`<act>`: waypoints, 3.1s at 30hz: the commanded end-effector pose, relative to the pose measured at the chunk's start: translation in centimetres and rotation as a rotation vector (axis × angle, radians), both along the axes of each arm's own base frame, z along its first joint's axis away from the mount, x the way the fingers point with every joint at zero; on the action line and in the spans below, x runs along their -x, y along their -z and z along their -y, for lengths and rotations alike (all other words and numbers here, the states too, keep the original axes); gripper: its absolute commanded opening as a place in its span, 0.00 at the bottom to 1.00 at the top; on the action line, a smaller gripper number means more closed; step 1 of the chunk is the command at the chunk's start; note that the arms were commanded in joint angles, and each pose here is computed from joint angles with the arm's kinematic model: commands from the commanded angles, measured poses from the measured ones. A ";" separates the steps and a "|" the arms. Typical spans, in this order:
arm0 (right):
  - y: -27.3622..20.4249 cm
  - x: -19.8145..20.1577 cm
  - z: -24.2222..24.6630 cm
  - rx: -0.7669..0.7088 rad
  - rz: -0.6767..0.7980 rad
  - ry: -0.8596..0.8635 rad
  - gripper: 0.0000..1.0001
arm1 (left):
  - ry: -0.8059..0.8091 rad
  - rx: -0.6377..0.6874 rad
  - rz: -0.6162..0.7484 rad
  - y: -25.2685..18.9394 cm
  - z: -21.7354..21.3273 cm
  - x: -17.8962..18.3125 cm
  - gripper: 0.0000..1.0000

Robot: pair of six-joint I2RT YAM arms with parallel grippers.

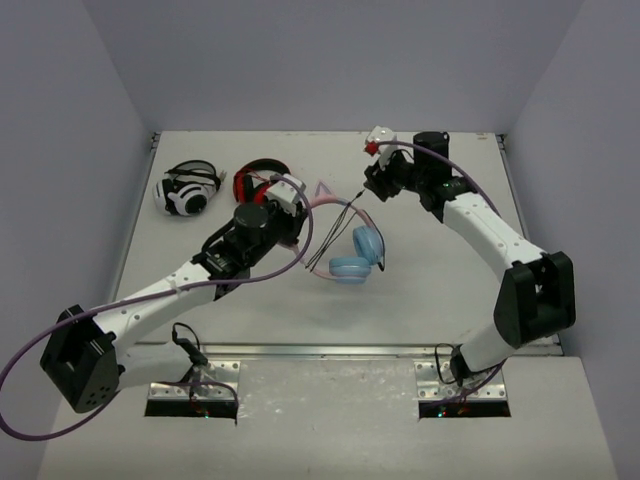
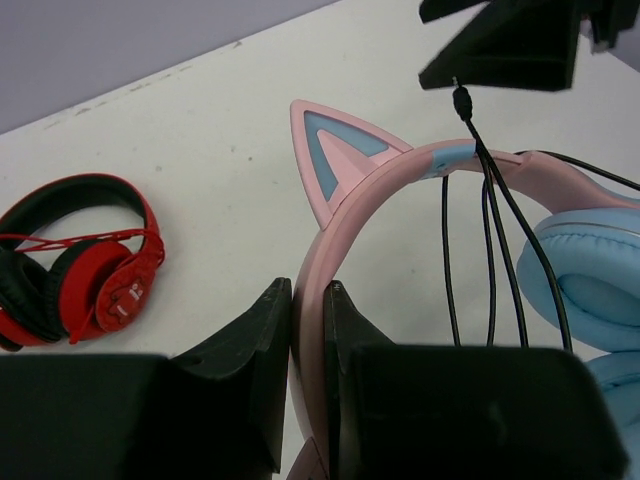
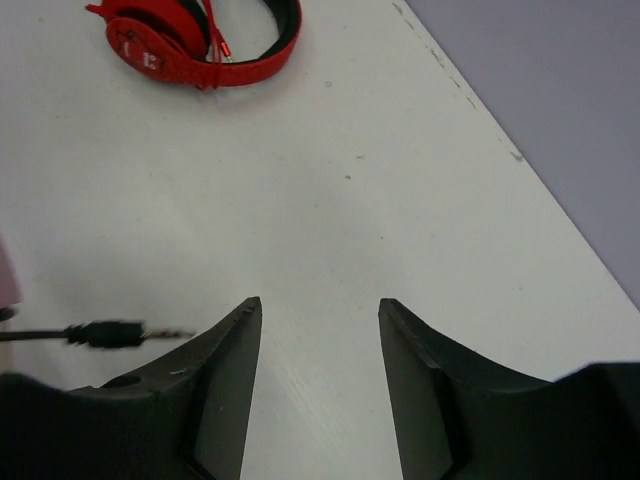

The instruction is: Wrap the headphones

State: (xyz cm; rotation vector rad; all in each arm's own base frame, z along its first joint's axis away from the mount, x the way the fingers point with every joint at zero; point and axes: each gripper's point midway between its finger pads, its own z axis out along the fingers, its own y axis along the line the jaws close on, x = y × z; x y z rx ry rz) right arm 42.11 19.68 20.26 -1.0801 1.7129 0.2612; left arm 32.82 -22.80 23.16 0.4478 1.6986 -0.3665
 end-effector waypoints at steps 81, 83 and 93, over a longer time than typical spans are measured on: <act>-0.6 19.1 -1.4 -0.579 -0.560 0.159 0.67 | 1.047 -0.247 -0.477 18.9 -9.0 -4.4 0.00; -0.5 19.2 -1.4 -0.581 -0.565 0.158 0.67 | 1.025 -0.268 -0.489 19.1 -9.5 -4.6 0.00; -0.1 19.4 -1.5 -0.583 -0.569 0.150 0.67 | 0.915 -0.362 -0.516 20.5 -11.7 -4.6 0.08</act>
